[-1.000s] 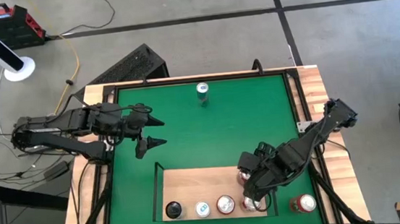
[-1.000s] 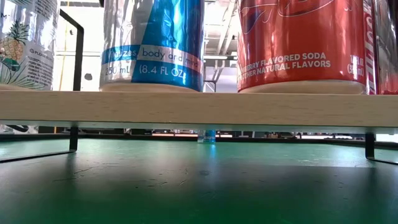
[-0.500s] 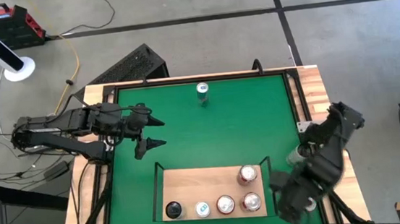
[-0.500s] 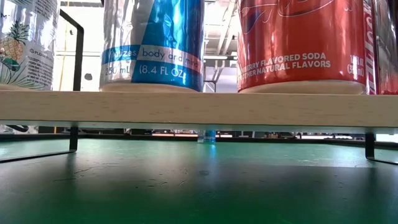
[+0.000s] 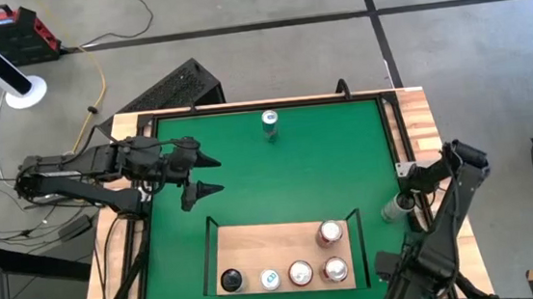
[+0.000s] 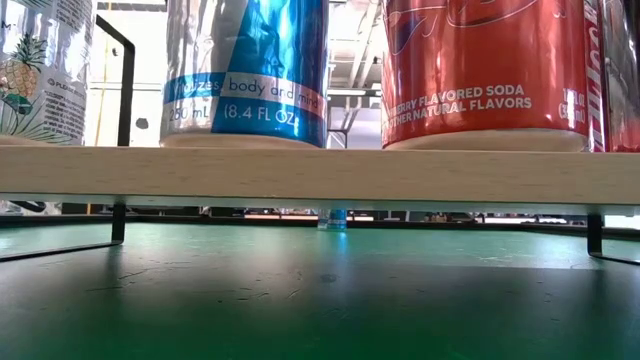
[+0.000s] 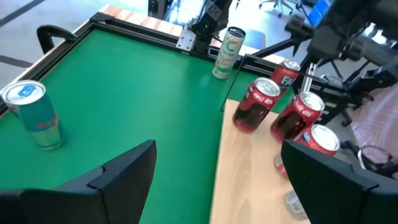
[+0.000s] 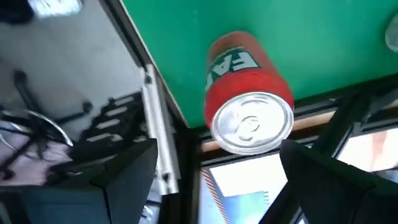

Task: Place canned beverage on shelf
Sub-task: Put the orange soda can on the shelf aligned with the other orange soda can

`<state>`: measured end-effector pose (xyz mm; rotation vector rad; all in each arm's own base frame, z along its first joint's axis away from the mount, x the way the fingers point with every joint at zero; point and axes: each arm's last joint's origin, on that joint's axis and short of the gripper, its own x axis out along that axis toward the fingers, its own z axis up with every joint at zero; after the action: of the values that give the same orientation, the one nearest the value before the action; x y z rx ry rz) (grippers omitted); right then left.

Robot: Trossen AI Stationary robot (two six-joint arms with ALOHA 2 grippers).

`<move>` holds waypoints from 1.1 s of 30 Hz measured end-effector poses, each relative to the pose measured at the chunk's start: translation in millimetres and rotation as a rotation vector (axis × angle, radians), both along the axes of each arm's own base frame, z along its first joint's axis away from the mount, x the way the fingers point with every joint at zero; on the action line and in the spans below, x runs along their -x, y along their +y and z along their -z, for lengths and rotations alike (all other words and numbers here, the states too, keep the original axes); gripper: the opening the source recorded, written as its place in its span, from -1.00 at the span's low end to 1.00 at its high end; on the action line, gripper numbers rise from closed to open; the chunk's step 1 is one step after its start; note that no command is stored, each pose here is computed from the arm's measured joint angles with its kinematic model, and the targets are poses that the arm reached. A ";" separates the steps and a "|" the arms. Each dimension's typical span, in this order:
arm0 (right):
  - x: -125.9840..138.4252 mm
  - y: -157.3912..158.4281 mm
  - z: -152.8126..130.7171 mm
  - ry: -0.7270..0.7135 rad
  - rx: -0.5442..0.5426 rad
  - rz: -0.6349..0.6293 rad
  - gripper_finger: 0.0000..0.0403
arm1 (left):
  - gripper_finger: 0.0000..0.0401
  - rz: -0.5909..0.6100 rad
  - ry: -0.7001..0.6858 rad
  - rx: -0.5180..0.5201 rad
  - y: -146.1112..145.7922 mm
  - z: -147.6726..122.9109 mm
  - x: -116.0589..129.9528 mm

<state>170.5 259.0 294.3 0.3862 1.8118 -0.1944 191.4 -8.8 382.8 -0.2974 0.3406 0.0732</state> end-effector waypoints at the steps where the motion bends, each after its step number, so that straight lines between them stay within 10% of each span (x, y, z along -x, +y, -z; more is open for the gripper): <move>1: 0.6 -0.3 4.4 0.010 0.002 -0.015 0.79 | 0.64 -0.003 0.000 0.007 0.0 0.0 0.0; 12: 34.0 -11.3 19.8 -0.030 -0.028 -0.014 0.79 | 0.64 -0.045 -0.002 0.072 0.5 0.0 0.1; 33: 60.3 -26.7 29.1 -0.121 -0.099 0.506 0.79 | 0.64 -0.059 -0.001 0.106 0.6 0.3 0.1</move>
<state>110.2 232.2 265.2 0.9065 1.5805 -0.4228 191.3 -8.2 382.5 -0.4121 0.3353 0.1129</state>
